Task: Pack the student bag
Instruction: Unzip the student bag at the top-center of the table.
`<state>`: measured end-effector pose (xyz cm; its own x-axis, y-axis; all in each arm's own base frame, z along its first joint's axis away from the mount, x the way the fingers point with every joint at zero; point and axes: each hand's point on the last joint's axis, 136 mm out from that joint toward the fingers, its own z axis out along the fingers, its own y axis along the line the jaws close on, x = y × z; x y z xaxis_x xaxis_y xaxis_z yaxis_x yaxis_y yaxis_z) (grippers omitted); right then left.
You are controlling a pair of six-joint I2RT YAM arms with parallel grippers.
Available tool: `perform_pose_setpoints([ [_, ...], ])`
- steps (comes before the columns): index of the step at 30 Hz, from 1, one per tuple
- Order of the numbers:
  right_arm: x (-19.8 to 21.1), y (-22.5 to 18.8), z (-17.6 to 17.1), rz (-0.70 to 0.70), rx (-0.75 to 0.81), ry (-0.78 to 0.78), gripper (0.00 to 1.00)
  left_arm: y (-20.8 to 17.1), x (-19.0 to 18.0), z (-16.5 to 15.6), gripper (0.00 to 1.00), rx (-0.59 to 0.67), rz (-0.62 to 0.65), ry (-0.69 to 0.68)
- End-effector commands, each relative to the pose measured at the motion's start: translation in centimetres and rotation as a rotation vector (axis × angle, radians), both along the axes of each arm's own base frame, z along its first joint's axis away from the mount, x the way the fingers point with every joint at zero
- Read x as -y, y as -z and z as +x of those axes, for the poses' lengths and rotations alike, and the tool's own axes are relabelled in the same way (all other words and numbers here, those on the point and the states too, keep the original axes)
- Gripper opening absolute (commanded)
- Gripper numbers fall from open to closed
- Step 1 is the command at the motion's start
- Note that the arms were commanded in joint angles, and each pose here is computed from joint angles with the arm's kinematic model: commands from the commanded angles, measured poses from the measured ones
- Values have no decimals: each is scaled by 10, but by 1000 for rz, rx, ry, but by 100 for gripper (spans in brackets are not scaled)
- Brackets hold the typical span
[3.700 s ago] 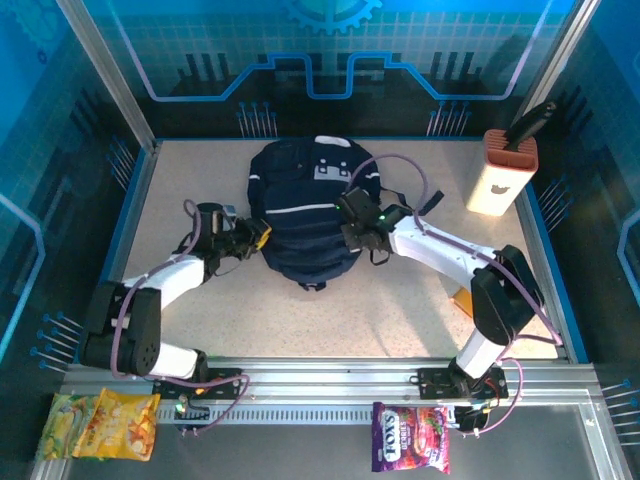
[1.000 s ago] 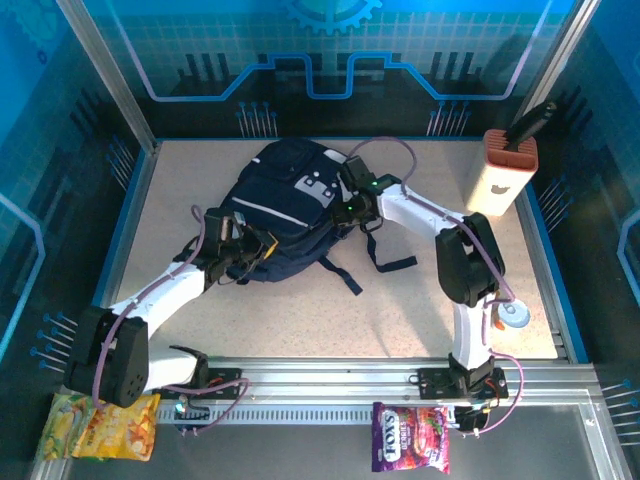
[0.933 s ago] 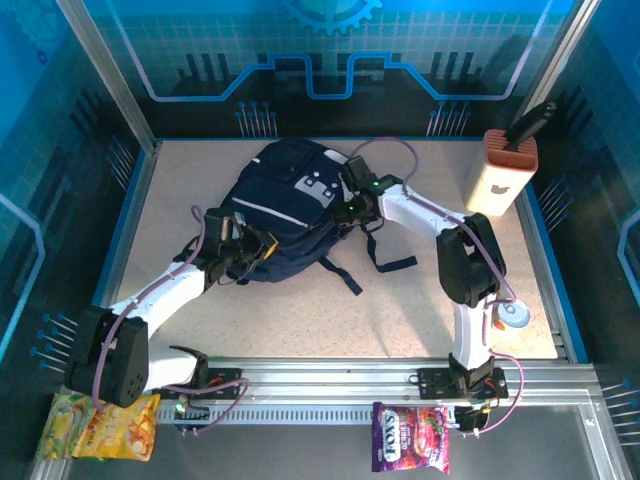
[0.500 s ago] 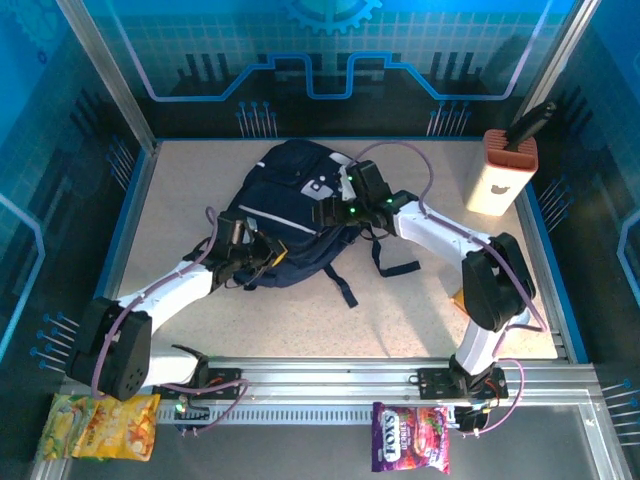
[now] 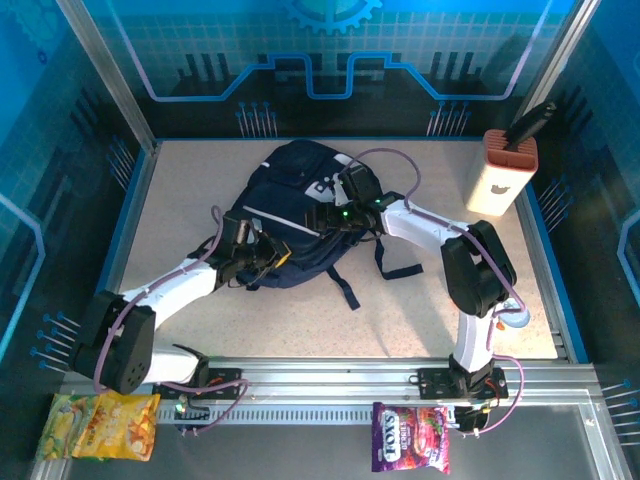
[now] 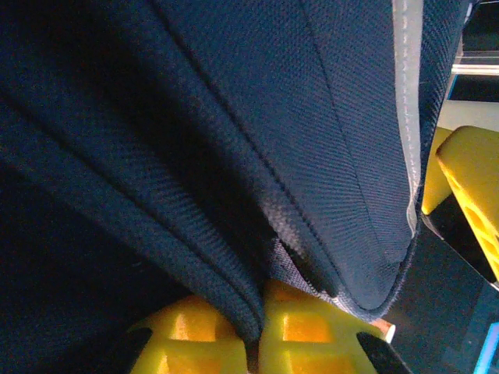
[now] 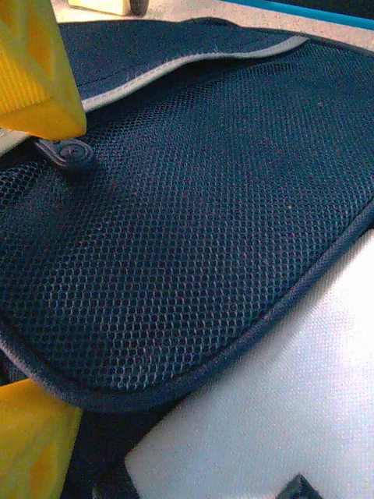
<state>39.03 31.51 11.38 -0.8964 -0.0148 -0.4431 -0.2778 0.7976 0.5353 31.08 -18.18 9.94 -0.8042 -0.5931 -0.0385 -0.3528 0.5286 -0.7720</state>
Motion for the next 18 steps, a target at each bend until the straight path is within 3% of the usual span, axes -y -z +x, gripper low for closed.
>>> perform_pose_setpoints([
  [1,-18,-5,-25,60,-53,-97,79,-21,24,3,7,80,-45,113],
  [7,-31,-15,-69,95,-70,-281,79,-28,26,13,11,109,-55,104],
  [14,-15,-20,-88,69,-1,-298,77,-30,28,23,14,117,-36,102],
  [18,5,-15,-79,-32,66,-251,77,-28,27,22,14,115,-33,104],
])
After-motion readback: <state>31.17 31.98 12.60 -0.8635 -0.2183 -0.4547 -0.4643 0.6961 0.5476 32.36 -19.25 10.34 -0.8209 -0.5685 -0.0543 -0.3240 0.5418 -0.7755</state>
